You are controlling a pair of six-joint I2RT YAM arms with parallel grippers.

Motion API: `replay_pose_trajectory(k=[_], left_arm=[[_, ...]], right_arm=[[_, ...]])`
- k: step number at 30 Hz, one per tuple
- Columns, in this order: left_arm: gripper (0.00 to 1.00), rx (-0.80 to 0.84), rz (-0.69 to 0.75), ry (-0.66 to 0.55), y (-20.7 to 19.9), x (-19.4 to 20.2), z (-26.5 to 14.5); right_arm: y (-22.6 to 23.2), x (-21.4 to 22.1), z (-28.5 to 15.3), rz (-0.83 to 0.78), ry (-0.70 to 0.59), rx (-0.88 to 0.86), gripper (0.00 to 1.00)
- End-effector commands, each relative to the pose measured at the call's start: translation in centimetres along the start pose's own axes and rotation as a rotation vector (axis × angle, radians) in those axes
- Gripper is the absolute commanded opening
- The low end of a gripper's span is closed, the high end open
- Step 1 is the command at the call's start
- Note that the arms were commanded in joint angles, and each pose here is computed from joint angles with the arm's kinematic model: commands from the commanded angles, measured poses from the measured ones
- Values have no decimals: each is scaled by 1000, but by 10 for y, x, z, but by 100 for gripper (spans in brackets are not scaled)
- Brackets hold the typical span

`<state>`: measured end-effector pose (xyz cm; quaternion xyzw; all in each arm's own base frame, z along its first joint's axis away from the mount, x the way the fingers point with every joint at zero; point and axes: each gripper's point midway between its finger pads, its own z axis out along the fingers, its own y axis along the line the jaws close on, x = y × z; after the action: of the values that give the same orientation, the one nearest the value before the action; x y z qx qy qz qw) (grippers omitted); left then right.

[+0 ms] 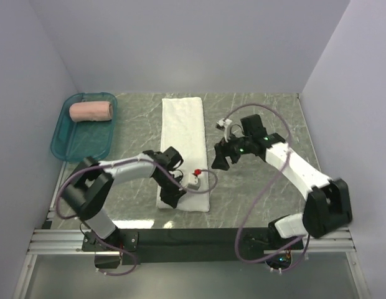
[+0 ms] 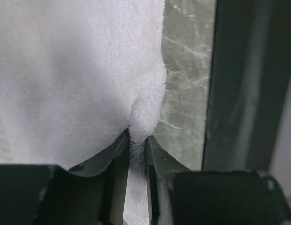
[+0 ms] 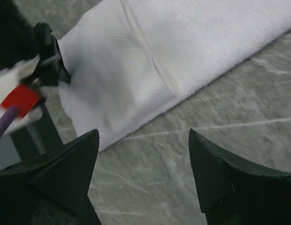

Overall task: Roll the towels
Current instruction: Roll the towel

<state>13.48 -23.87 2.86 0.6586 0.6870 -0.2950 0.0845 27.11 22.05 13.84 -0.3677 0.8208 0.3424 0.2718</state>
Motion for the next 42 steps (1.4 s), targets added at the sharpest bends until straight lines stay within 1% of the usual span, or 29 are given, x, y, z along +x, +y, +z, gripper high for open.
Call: replay_pose_trajectory(k=[1, 2, 3, 4, 5, 7, 8, 9, 10, 14, 15, 16, 17, 19, 20, 22, 27, 31, 33, 36, 37, 39, 40, 42], left_arm=[[24, 267, -103, -65, -28, -8, -15], [23, 289, -127, -71, -19, -12, -14], [23, 306, -150, -81, -15, -12, -16], [23, 354, -173, -83, -20, -12, -18], [23, 375, -192, -77, -12, -14, -14], [23, 415, -219, -81, -9, -13, -14], [23, 458, -263, -72, -8, -12, -11], [24, 468, -277, -77, -4, -11, -11], [24, 476, -297, -80, -1, -10, -10], [25, 503, -380, -91, 16, -5, -5], [25, 505, -394, -93, 19, -2, -5], [25, 506, -402, -90, 22, -1, -4], [26, 508, -411, -86, 26, 1, -1], [26, 516, -430, -85, 29, 3, -1], [26, 521, -438, -84, 32, 3, 1], [27, 518, -450, -88, 34, 3, 1], [27, 507, -473, -102, 40, 4, 1], [28, 525, -497, -119, 43, 4, 0], [29, 530, -514, -122, 45, 6, 0], [31, 533, -536, -135, 49, 7, -3], [32, 537, -547, -137, 51, 9, -4], [32, 532, -567, -154, 56, 11, -9], [32, 529, -572, -160, 57, 12, -10], [32, 513, -587, -173, 59, 17, -13]], right_arm=[[11, 11, -31, -169, -21, 58, 83], [20, 4, -44, -223, -74, 76, 82], [23, 4, -50, -245, -94, 89, 82], [27, 13, -51, -267, -97, 89, 82], [37, 11, -61, -314, -133, 101, 82], [53, 27, -55, -388, -108, 74, 82], [55, 30, -56, -426, -102, 107, 81], [60, 35, -52, -452, -84, 105, 81], [79, 47, -40, -499, -53, 51, 81], [92, 51, -14, -575, -37, 37, 85], [90, 52, -9, -600, -17, 58, 85], [103, 60, 2, -669, 13, 20, 85], [104, 64, 15, -700, 43, 19, 83], [106, 63, 28, -756, 54, 68, 82], [115, 63, 41, -778, 52, 53, 82], [126, 56, 51, -770, 39, 42, 82], [132, 72, 86, -773, 85, 36, 82], [123, 83, 105, -775, 113, 74, 82], [112, 90, 115, -767, 152, 111, 81], [109, 91, 120, -766, 184, 115, 73], [108, 96, 123, -764, 205, 107, 62], [111, 97, 126, -747, 234, 84, 48], [110, 99, 127, -739, 244, 79, 36], [111, 101, 131, -727, 258, 58, 26]])
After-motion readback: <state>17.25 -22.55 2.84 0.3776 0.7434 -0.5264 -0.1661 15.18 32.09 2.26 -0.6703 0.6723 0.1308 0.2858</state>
